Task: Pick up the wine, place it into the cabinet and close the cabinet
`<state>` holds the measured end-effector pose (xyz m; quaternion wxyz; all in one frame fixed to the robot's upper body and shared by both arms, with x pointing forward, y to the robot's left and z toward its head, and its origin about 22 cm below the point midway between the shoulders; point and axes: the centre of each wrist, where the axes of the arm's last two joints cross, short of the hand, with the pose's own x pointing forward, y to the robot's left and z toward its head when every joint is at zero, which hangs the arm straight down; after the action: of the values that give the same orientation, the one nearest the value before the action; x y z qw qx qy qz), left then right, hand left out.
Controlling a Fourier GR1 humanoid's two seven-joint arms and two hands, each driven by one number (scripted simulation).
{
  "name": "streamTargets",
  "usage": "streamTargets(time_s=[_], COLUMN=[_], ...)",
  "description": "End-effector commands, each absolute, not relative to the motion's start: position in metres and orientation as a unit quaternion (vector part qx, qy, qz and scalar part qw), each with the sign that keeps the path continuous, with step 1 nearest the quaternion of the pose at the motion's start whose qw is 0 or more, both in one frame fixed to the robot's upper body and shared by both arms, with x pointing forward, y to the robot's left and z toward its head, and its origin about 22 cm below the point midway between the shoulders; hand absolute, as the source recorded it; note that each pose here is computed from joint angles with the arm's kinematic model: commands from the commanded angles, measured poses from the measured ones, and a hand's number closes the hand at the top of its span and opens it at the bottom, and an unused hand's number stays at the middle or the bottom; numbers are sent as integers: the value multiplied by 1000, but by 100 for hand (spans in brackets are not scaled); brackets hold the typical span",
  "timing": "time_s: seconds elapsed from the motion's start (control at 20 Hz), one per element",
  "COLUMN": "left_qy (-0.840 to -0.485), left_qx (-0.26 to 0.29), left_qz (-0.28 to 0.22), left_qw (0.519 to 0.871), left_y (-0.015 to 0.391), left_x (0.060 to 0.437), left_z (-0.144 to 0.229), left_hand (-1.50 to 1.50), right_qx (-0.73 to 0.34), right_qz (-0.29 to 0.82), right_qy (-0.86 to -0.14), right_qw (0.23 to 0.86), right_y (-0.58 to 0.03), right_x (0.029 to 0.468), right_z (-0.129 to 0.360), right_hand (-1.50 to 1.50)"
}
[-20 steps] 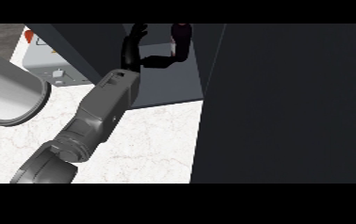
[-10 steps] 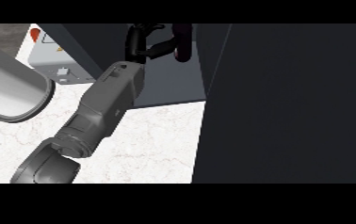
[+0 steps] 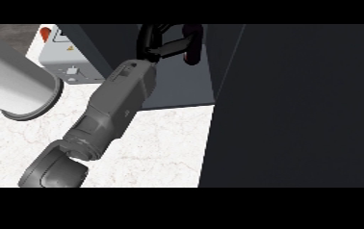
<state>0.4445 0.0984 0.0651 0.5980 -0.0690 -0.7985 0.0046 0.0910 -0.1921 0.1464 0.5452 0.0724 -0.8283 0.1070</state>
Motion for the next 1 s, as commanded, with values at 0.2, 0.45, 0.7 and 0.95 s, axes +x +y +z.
streamTargets(time_s=[0.2,0.45,0.7,0.95], left_qy=[-790,-788,-781,-767], left_qx=[-113,-119,-167,-213], left_qz=[-6,3,1,12], left_qw=[602,604,602,605], left_y=[96,78,84,90], left_x=[445,442,432,411], left_z=[69,77,58,33], left_hand=[-150,-150,-150,-150], right_qx=[100,102,94,78], right_qz=[82,77,73,65], right_qy=[-825,-825,-826,-821], right_qw=[550,551,551,561], right_y=[-205,-202,-204,-199], right_x=[65,63,57,63], right_z=[196,194,196,182], right_hand=[-150,-150,-150,-150])
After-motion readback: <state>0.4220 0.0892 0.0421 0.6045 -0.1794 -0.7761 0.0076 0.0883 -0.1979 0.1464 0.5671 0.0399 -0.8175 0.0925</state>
